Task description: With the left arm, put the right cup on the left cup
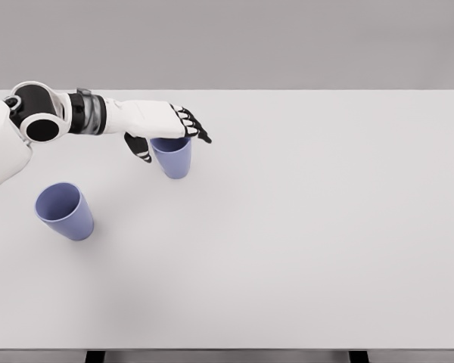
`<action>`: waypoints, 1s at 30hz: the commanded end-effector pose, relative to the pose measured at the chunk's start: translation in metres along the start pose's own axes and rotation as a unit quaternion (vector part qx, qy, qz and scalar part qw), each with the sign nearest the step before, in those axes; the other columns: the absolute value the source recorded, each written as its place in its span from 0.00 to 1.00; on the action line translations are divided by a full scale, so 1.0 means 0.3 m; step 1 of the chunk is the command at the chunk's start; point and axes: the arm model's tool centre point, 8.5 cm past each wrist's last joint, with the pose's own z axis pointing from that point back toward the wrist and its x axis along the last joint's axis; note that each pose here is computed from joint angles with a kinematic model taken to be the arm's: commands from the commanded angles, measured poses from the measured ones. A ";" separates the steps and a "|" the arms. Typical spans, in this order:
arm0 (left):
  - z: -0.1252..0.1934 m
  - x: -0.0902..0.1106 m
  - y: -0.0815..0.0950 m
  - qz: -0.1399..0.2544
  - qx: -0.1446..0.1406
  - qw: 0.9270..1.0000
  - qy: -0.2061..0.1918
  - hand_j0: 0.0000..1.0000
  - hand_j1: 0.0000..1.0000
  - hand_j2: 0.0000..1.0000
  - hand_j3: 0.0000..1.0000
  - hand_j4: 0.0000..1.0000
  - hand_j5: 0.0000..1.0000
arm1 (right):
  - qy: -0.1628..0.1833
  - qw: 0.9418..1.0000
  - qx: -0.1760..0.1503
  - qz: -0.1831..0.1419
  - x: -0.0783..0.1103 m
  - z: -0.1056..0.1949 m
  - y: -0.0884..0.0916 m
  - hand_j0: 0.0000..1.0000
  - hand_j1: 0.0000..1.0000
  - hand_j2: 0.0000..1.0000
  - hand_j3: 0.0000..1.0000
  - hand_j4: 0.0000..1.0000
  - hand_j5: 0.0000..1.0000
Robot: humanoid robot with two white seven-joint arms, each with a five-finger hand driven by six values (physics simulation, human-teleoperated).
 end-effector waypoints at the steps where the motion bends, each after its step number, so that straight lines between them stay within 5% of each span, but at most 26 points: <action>1: 0.000 0.000 0.001 0.002 0.002 1.000 0.000 0.98 0.98 0.98 0.98 0.98 0.98 | 0.000 1.000 0.000 0.000 0.000 0.000 0.000 1.00 1.00 1.00 1.00 1.00 1.00; 11: -0.010 0.006 -0.001 0.005 0.001 1.000 -0.004 0.76 0.76 0.76 0.76 0.76 0.76 | 0.000 1.000 0.000 0.000 0.000 0.000 0.000 1.00 1.00 1.00 1.00 1.00 1.00; 30: 0.018 -0.012 0.031 0.002 0.013 1.000 0.005 0.64 0.64 0.64 0.64 0.64 0.64 | 0.000 1.000 0.000 0.000 0.000 0.000 0.000 1.00 1.00 1.00 1.00 1.00 1.00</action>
